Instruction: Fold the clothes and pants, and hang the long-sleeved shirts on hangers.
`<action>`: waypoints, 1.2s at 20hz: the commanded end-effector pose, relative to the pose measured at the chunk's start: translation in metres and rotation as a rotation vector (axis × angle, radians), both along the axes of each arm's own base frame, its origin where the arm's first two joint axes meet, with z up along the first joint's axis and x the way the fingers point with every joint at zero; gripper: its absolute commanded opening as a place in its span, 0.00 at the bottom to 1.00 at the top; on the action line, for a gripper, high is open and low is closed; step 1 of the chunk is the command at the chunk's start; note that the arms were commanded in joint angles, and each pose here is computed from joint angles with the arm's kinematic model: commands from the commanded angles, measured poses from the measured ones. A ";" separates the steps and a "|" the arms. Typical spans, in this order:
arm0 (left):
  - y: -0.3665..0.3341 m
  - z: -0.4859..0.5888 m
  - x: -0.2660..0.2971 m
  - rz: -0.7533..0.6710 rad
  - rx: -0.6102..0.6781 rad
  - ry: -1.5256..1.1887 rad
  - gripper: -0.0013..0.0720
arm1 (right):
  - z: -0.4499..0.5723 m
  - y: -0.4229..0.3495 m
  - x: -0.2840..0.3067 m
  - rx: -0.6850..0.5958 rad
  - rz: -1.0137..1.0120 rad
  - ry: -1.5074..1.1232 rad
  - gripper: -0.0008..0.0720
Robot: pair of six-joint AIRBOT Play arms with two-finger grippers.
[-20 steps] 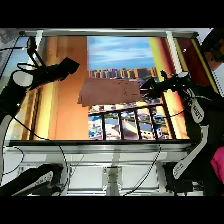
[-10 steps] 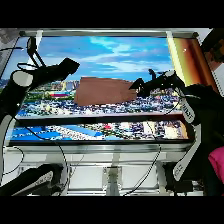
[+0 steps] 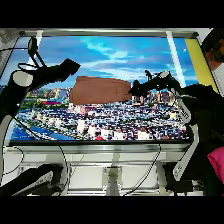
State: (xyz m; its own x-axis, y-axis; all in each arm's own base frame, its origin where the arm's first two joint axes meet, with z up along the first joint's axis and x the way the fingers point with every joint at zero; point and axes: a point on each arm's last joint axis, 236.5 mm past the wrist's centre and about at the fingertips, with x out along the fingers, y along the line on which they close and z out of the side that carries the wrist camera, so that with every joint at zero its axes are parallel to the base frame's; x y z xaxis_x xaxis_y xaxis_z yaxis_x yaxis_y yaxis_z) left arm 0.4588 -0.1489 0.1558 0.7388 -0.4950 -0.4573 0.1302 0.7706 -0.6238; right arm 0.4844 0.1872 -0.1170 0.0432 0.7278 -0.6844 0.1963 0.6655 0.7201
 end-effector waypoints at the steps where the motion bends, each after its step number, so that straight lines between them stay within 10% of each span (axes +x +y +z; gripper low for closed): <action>1: 0.000 0.000 -0.001 -0.002 0.000 0.002 0.80 | 0.017 0.013 0.002 0.083 -0.019 0.008 0.11; 14: 0.000 0.001 -0.001 -0.001 -0.004 0.002 0.80 | 0.044 -0.029 0.008 0.021 -0.033 -0.049 0.04; 18: 0.000 0.001 -0.001 -0.001 -0.005 0.002 0.80 | 0.040 -0.029 0.007 -0.001 -0.032 -0.038 0.24; 20: -0.002 0.003 -0.001 -0.001 -0.025 0.004 0.80 | 0.038 -0.032 0.005 -0.011 -0.027 -0.035 0.07; 24: -0.003 0.003 -0.001 -0.001 -0.030 0.005 0.80 | 0.038 -0.033 0.007 -0.015 -0.031 -0.040 0.04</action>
State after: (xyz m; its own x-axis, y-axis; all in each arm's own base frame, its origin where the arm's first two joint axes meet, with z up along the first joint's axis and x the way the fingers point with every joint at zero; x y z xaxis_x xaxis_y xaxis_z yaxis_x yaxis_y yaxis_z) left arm 0.4579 -0.1516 0.1577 0.7355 -0.5068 -0.4496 0.1284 0.7559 -0.6419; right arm 0.4908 0.1561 -0.0779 0.0920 0.7219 -0.6859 0.1888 0.6637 0.7238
